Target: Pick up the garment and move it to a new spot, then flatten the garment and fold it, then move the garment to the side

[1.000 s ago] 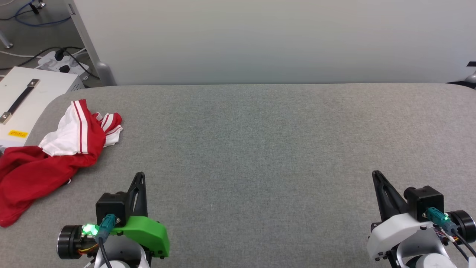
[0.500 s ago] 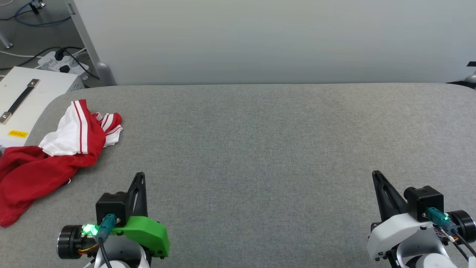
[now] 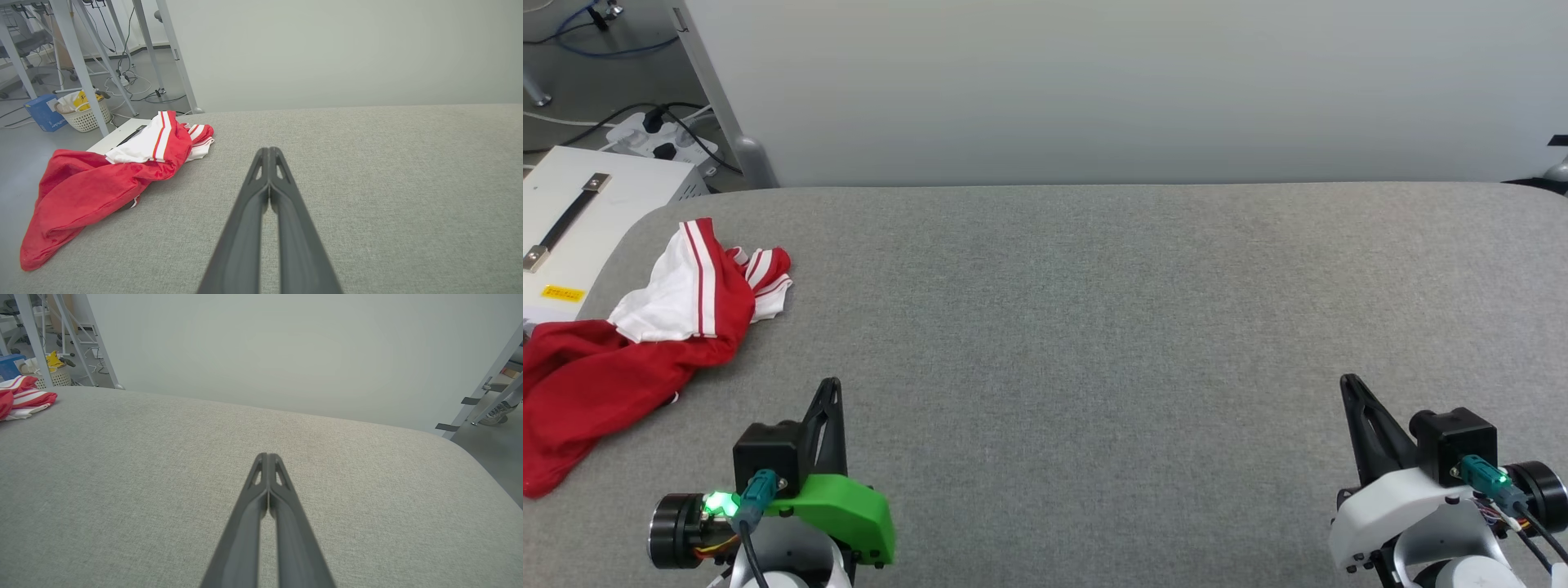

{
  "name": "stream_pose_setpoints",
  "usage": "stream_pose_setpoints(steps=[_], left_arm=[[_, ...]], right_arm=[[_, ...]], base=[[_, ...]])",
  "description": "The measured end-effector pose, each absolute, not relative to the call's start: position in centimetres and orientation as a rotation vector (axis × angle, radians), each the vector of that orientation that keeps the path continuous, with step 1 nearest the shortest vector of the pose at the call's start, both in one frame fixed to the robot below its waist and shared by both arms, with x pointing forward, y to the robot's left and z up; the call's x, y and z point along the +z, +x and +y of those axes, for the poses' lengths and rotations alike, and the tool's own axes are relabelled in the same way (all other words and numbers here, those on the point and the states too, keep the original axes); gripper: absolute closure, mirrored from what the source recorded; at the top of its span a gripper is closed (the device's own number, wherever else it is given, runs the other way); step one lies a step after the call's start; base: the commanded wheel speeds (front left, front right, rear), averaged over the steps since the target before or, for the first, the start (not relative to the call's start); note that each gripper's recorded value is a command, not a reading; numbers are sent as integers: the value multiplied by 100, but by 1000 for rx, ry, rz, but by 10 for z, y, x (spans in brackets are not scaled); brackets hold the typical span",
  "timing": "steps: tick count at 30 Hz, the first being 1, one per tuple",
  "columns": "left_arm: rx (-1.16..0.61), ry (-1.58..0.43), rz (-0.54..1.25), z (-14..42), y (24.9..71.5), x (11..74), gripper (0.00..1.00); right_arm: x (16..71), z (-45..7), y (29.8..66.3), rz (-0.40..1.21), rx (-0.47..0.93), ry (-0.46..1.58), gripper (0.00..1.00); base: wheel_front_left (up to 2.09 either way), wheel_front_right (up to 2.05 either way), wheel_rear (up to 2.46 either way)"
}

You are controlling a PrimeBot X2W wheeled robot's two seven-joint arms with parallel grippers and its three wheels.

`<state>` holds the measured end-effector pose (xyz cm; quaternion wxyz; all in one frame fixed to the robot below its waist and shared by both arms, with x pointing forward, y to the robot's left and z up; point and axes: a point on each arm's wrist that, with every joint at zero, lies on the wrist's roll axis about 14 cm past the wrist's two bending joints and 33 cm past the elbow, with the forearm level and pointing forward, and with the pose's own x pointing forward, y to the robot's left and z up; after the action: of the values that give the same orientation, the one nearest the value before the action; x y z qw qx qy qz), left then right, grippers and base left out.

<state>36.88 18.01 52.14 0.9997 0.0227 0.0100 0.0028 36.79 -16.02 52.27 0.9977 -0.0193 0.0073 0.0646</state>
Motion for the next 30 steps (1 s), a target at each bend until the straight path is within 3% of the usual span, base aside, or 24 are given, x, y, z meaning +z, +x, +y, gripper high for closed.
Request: stream_pose_setpoints(steps=[1,30], left_arm=[[6,45,21,180,369,521,0],[20,29,-29,181,369,529,0]], right_arm=[[523,-160,368,15,129,-38,0],[535,-165,369,-47,115,10,0]], base=[[0,0,0],[0,0,0]])
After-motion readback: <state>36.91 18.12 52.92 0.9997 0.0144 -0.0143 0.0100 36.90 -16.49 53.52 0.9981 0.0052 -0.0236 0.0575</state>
